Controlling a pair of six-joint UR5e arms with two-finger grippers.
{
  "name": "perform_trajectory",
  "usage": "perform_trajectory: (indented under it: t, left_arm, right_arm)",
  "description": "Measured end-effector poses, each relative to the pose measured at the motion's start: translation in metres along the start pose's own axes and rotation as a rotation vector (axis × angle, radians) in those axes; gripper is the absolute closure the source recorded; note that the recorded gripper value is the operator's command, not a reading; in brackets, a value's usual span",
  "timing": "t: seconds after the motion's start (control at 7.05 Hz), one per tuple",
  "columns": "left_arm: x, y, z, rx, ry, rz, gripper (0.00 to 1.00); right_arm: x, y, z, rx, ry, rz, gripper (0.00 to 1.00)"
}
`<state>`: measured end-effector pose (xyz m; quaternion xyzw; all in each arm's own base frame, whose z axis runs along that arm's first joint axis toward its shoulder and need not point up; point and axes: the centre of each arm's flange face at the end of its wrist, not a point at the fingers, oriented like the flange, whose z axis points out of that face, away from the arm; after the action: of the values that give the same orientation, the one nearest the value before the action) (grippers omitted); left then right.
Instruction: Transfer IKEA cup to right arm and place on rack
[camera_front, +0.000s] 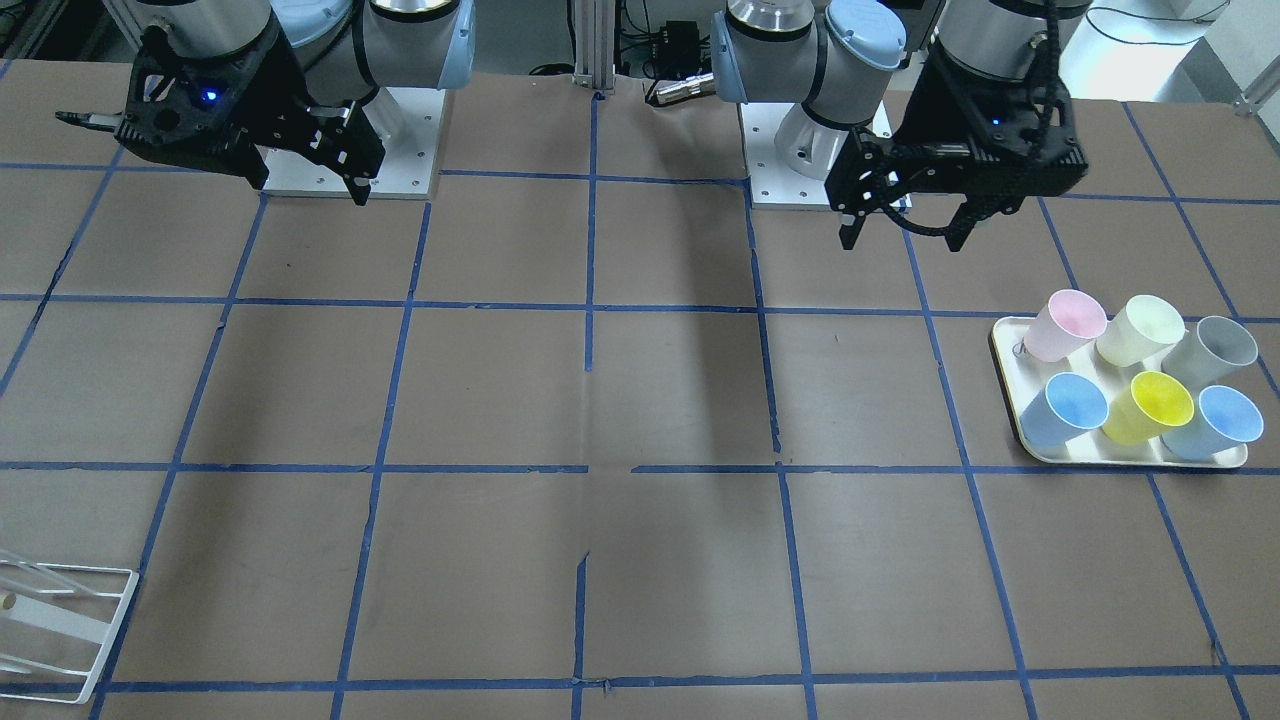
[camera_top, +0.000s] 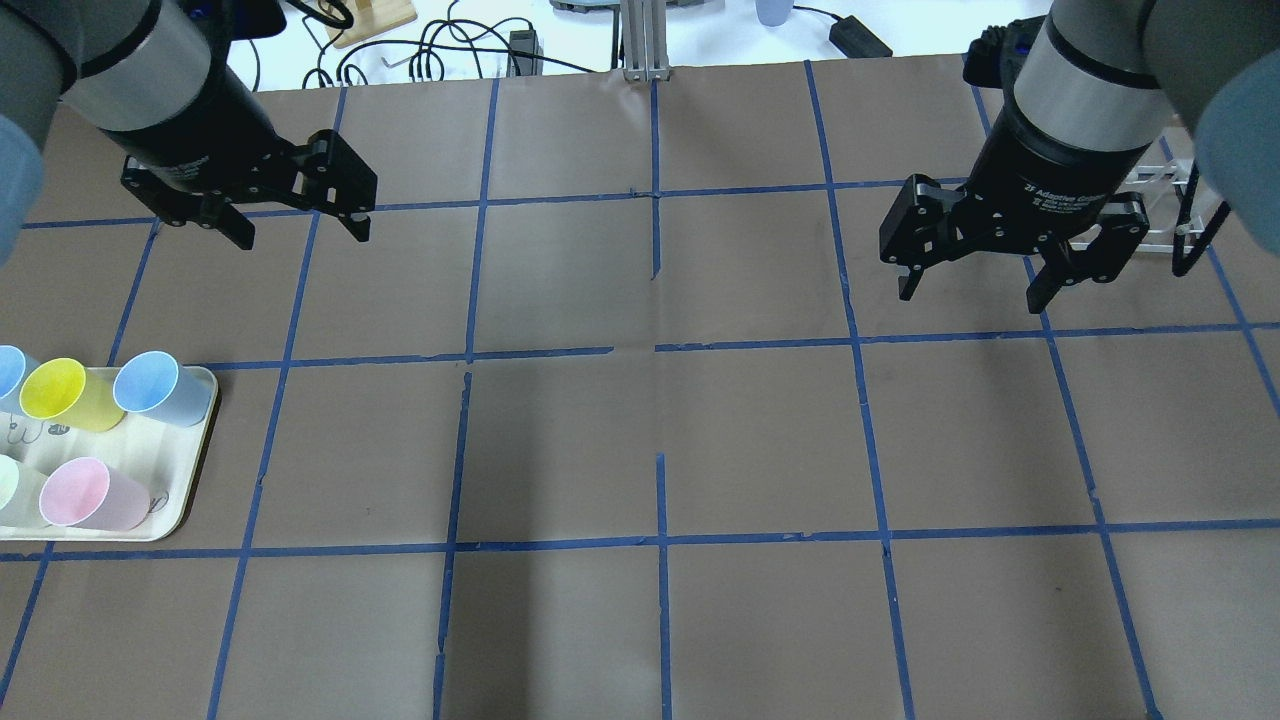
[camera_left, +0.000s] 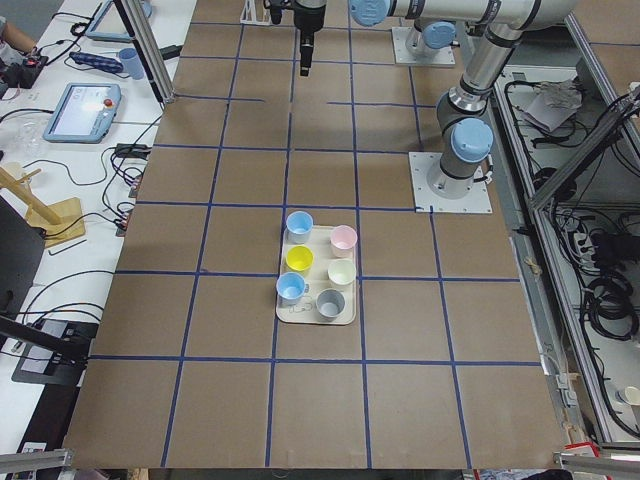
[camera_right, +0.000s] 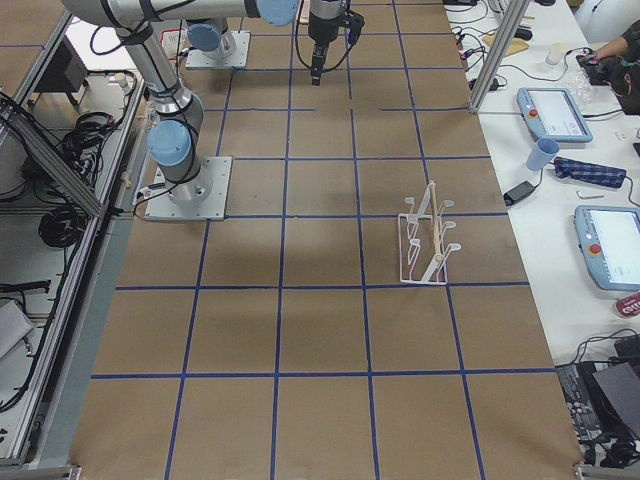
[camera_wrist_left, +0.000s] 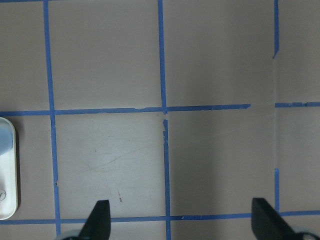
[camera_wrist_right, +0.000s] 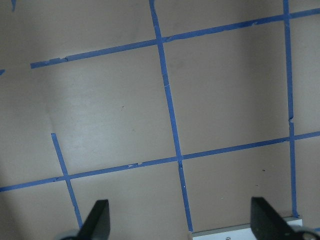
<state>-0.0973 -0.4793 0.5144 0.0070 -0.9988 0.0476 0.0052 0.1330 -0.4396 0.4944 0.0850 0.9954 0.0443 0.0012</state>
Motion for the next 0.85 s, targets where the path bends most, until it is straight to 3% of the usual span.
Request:
perform_trajectory:
  t: [0.43, 0.71, 0.85]
  left_arm:
    - [-0.145, -0.011, 0.016, -0.038, -0.026, 0.155, 0.0]
    - [-0.263, 0.011, 0.045, -0.068, -0.017, 0.232, 0.0]
    - [-0.315, 0.02, 0.067, -0.051, -0.031, 0.277, 0.0]
  right_arm:
    - [0.0, 0.0, 0.0, -0.003, 0.004, 0.004, 0.0]
    - [0.0, 0.0, 0.001, -0.006, 0.005, 0.003, 0.0]
    - [0.0, 0.0, 0.002, -0.007, 0.001, 0.004, 0.0]
